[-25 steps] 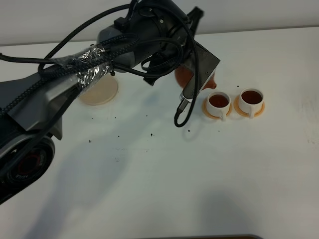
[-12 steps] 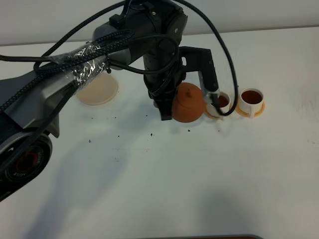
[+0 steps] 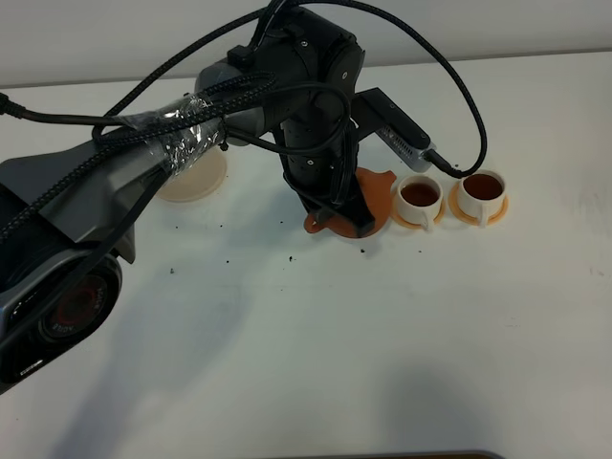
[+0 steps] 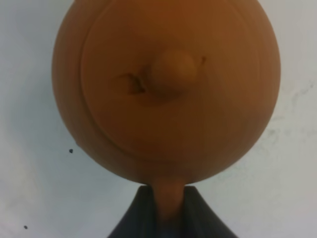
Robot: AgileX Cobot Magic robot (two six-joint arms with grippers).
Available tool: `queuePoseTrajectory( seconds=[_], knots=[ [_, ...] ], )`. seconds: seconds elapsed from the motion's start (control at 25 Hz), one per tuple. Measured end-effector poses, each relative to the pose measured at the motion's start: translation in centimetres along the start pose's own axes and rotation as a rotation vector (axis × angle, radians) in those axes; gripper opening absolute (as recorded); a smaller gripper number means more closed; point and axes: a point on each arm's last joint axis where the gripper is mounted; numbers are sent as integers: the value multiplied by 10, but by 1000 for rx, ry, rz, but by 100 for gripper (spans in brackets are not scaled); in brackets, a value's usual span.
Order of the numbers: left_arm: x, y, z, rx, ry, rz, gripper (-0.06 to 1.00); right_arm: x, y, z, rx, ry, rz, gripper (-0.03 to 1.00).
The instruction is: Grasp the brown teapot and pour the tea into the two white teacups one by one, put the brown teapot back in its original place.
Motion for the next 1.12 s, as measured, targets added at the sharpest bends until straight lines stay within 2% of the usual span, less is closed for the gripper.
queuePoseTrajectory(
  seconds=[0.12,0.24,0.52,0.8,1.04,1.12],
  knots=[
    [0,1,6,-15,8,23,10,0,0,0,0,0,0,24],
    [6,5,28,-61,4,65,10,0,0,0,0,0,0,24],
    [57,37,68,-137,-12,274,10,0,0,0,0,0,0,24],
    [107,94,60,-54,-5,475,10,0,0,0,0,0,0,24],
    [129,140,26,85,27,589,10,0,0,0,0,0,0,24],
    [133,151,12,103,33,616,10,0,0,0,0,0,0,24]
  ],
)
Point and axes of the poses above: a point on each arm's last joint axis where the gripper is mounted, z pointing back along that axis away from the gripper, x along the wrist's bending axis when the last joint is at zero, y = z × x, and after that the axes turned 5 degrees about z, right-handed
